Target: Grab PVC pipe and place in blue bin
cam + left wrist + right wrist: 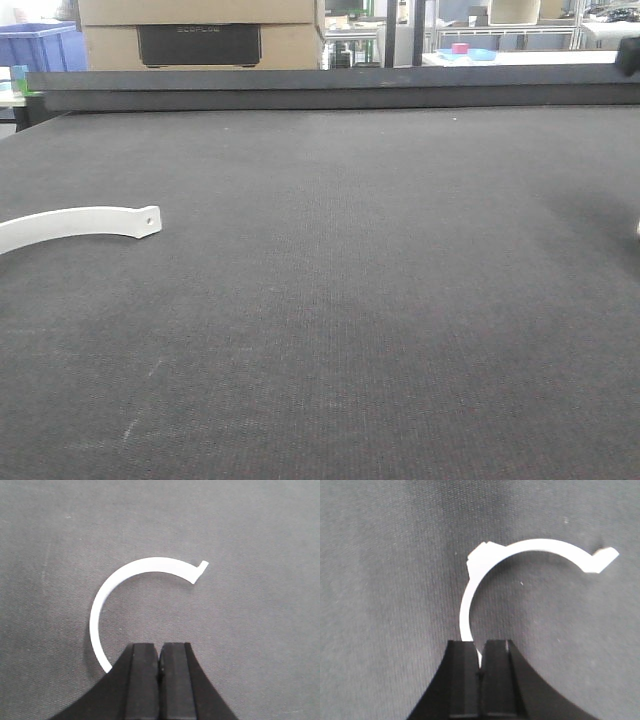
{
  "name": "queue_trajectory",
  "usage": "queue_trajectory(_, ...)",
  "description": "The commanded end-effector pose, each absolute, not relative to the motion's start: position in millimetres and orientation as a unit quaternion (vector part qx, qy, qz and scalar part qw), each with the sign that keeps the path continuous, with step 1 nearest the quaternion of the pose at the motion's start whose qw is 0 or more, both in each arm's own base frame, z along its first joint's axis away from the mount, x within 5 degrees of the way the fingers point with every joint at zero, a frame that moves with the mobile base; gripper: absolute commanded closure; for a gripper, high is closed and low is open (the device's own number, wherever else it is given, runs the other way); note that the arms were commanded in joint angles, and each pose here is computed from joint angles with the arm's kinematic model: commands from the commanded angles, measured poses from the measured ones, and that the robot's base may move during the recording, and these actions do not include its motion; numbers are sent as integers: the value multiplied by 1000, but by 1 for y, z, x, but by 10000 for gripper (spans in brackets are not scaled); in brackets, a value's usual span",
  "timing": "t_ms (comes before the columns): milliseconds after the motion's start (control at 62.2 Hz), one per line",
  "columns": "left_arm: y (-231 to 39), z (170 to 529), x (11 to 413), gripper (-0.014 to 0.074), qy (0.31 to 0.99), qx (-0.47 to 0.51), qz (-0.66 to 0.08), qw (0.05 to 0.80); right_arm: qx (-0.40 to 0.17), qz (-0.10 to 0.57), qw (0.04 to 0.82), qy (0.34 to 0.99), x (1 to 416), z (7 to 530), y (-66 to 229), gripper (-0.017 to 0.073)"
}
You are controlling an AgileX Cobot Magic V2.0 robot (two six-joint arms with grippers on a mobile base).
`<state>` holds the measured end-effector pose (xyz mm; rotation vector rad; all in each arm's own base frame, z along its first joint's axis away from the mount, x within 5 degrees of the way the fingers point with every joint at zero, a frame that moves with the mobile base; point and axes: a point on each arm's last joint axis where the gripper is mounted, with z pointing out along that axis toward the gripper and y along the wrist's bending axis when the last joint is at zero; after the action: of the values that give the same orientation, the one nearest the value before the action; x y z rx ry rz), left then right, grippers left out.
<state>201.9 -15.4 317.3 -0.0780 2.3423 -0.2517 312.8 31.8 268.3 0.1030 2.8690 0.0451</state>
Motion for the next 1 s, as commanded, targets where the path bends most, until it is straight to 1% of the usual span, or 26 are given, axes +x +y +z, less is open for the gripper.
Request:
queue_trajectory(0,-16,317,202,705,918,-38,-109,379,36,7,118,992,322,260,32,711)
queue_trajectory(64,-17,316,201,705,920,-37,-110,373,37,7,103,994,326,252,33,685)
queue_trajectory(97,-17,316,201,705,921,-37,-110,371,36,6,98,994,327,248,33,652)
queue_trajectory(177,-17,315,200,705,924,-36,-110,365,36,4,84,996,330,238,33,546)
queue_trajectory(290,-17,315,199,705,925,-35,-111,363,36,3,70,997,335,227,34,362)
queue_trajectory(354,-17,314,199,705,925,-35,-111,361,36,2,68,997,337,223,34,305)
queue_trajectory(386,-17,314,199,705,925,-35,-111,361,36,2,67,997,338,221,34,292)
queue_trajectory(611,-18,313,197,705,931,-33,-112,347,37,7,87,996,347,212,35,294)
queue_trajectory(853,-18,311,196,705,934,-32,-113,337,37,5,71,997,351,197,36,295)
queue_trajectory(917,-18,311,195,705,935,-32,-113,335,40,10,70,997,351,197,37,340)
queue_trajectory(981,-18,311,195,705,935,-32,-113,334,40,10,70,997,351,197,37,436)
